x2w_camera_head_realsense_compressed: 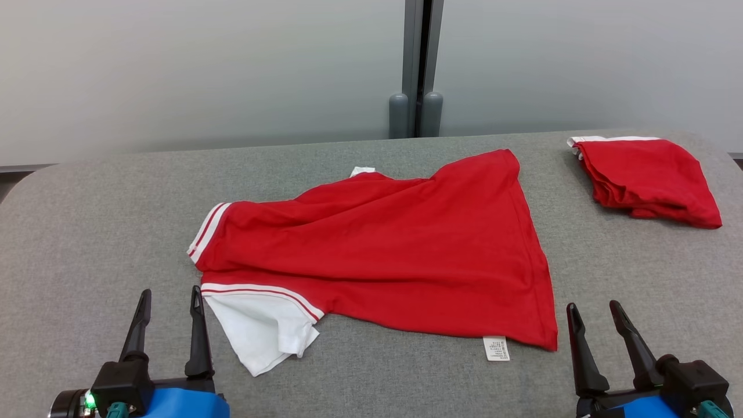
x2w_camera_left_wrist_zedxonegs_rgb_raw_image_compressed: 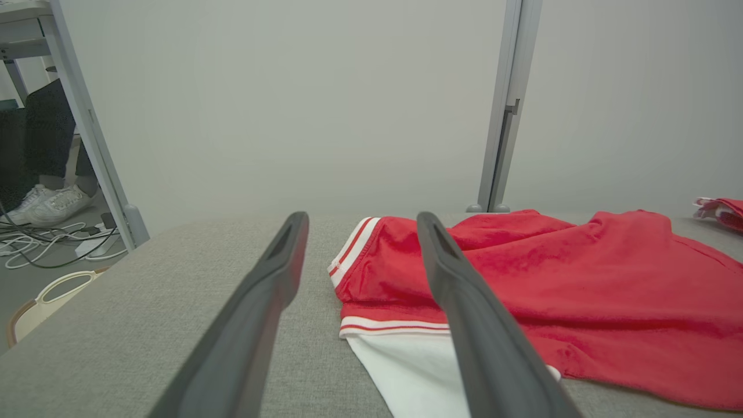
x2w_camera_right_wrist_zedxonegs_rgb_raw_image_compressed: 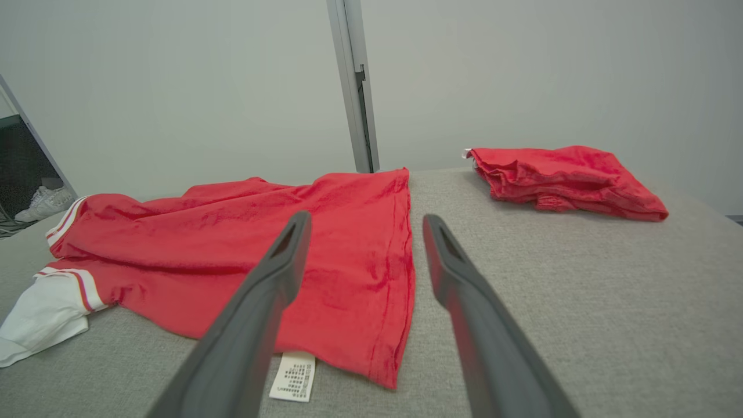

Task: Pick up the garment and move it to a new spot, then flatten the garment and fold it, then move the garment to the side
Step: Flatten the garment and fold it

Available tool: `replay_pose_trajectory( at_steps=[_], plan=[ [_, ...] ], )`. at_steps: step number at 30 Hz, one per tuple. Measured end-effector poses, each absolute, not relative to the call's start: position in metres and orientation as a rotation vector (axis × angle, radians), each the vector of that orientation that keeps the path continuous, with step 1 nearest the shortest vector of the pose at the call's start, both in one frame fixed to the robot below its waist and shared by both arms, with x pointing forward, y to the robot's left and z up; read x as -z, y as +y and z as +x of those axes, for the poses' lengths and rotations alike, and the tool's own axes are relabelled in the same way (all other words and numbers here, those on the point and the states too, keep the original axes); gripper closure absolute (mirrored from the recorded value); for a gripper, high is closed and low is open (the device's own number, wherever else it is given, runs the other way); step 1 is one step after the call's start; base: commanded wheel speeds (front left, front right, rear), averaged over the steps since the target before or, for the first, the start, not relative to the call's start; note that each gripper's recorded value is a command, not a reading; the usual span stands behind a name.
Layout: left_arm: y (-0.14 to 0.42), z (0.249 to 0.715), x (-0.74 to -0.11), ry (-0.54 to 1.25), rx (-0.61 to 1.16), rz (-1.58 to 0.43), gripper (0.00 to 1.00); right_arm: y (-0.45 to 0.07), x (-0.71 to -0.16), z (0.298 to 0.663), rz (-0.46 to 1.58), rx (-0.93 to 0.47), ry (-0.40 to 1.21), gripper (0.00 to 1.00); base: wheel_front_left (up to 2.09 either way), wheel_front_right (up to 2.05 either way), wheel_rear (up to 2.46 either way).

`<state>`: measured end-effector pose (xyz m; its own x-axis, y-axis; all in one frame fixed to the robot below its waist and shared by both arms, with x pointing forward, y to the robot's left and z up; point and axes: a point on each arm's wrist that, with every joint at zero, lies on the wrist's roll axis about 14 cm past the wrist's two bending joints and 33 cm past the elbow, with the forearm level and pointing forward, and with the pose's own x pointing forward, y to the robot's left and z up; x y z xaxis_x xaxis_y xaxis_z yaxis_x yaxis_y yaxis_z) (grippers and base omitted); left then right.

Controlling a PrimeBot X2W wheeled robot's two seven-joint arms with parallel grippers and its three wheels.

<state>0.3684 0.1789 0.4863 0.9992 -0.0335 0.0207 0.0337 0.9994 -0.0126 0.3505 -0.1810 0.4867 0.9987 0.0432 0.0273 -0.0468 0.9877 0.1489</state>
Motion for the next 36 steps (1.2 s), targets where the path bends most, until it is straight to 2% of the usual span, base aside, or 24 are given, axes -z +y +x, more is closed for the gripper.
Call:
replay_pose_trajectory(
  at_steps=[8, 27, 36],
  plan=[
    [0.171, 0.366, -0.467, 0.041, 0.057, -0.032, 0.0, -0.185, -0.474, 0.354, 0.152, -0.03, 0.018, 0.0, 0.0, 0.0, 0.0],
    [0.14, 0.342, -0.365, 0.391, 0.144, -0.104, 0.0, -0.185, -0.415, 0.372, 0.183, -0.007, 0.21, 0.0, 0.0, 0.0, 0.0],
    [0.128, 0.342, -0.351, 0.445, 0.172, -0.148, 0.0, -0.183, -0.393, 0.373, 0.215, 0.001, 0.285, 0.0, 0.0, 0.0, 0.0]
  ],
)
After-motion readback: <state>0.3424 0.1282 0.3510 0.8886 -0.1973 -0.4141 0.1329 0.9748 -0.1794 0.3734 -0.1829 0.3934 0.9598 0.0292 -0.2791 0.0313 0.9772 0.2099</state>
